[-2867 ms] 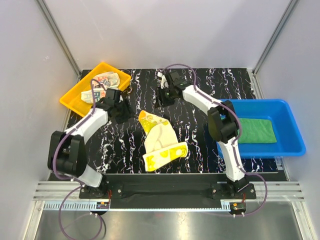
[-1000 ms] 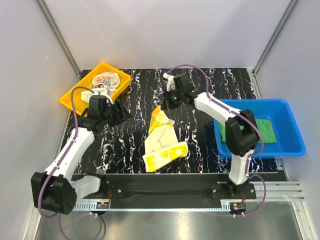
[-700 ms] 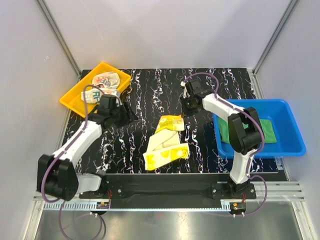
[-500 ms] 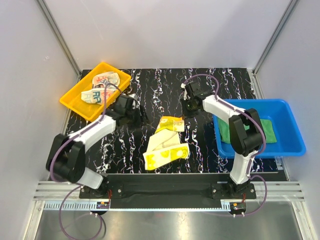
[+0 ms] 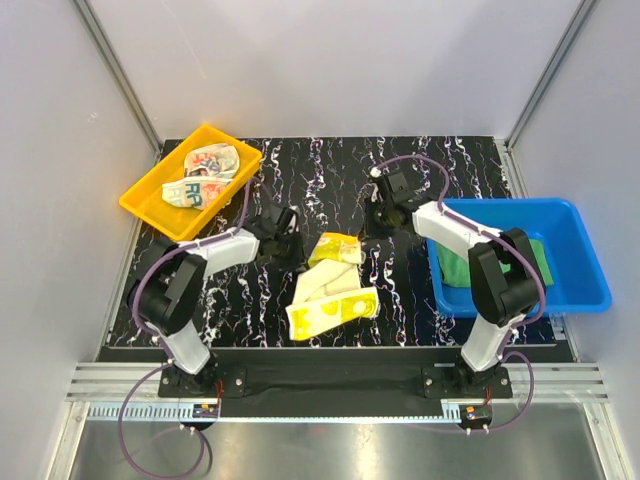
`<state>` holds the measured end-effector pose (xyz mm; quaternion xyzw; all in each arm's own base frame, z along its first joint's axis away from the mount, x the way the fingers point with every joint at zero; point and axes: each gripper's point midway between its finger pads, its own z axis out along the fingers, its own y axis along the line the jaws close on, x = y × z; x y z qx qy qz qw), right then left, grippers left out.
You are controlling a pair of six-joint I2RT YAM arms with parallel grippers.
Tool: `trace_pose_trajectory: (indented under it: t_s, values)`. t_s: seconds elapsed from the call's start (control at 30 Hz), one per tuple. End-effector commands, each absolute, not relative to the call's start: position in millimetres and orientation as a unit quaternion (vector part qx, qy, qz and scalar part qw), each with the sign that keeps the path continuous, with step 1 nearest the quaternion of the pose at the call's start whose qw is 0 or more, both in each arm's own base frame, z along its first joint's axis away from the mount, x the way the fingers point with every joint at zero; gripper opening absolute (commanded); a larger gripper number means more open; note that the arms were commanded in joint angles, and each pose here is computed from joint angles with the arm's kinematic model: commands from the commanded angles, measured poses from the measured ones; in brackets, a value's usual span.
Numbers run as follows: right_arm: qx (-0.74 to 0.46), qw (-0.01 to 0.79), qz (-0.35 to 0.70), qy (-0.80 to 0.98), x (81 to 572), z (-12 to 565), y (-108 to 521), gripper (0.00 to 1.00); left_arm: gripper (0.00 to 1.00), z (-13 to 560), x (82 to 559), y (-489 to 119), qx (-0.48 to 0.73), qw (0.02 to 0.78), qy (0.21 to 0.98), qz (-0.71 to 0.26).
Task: Fold and stack the towels
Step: Flatten out the crumpled towel
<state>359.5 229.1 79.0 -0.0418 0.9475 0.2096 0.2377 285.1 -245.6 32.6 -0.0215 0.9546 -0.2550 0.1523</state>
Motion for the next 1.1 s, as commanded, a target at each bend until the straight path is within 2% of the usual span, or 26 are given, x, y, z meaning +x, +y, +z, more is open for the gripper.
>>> trace_pose_trajectory:
  t_s: [0.0,0.2,0.33,0.4,0.43,0.47,0.5,0.53,0.6,0.67,0.83,0.93,1.07]
  values:
    - [-0.044,0.291,0.306,0.905,369,130,281,0.0,0.0,67,306,-240,-0.027,0.194,0.946,-0.258]
    - [-0.057,0.313,0.363,0.876,364,193,328,0.0,0.0,173,305,-192,-0.057,0.312,0.924,-0.214]
    - [-0.044,0.337,0.354,0.871,355,227,314,0.0,0.0,230,283,-176,-0.06,0.361,0.902,-0.228]
    - [-0.039,0.335,0.31,0.889,350,214,295,0.0,0.0,234,277,-177,-0.053,0.362,0.899,-0.24]
    - [-0.033,0.344,0.262,0.901,347,205,273,0.0,0.0,235,276,-178,-0.05,0.365,0.897,-0.243]
    - [-0.029,0.344,0.241,0.907,344,197,261,0.0,0.09,227,274,-177,-0.052,0.359,0.9,-0.241]
    - [-0.027,0.327,0.212,0.92,334,173,245,0.0,0.3,223,274,-177,-0.056,0.355,0.901,-0.243]
    - [-0.022,0.331,0.203,0.921,327,173,232,0.0,0.4,222,277,-183,-0.056,0.356,0.897,-0.255]
    - [-0.007,0.326,0.156,0.932,317,149,203,0.0,0.52,208,277,-192,-0.057,0.342,0.897,-0.275]
    - [0.01,0.34,0.115,0.933,313,144,181,0.0,0.56,196,281,-213,-0.036,0.335,0.887,-0.316]
    - [0.015,0.313,0.1,0.944,298,130,173,0.0,0.65,141,268,-244,0.013,0.277,0.908,-0.314]
    - [0.009,0.31,0.112,0.944,298,129,178,0.0,0.66,109,252,-256,0.031,0.227,0.927,-0.296]
    - [0.012,0.312,0.126,0.942,301,127,185,0.0,0.68,83,245,-257,0.035,0.217,0.936,-0.275]
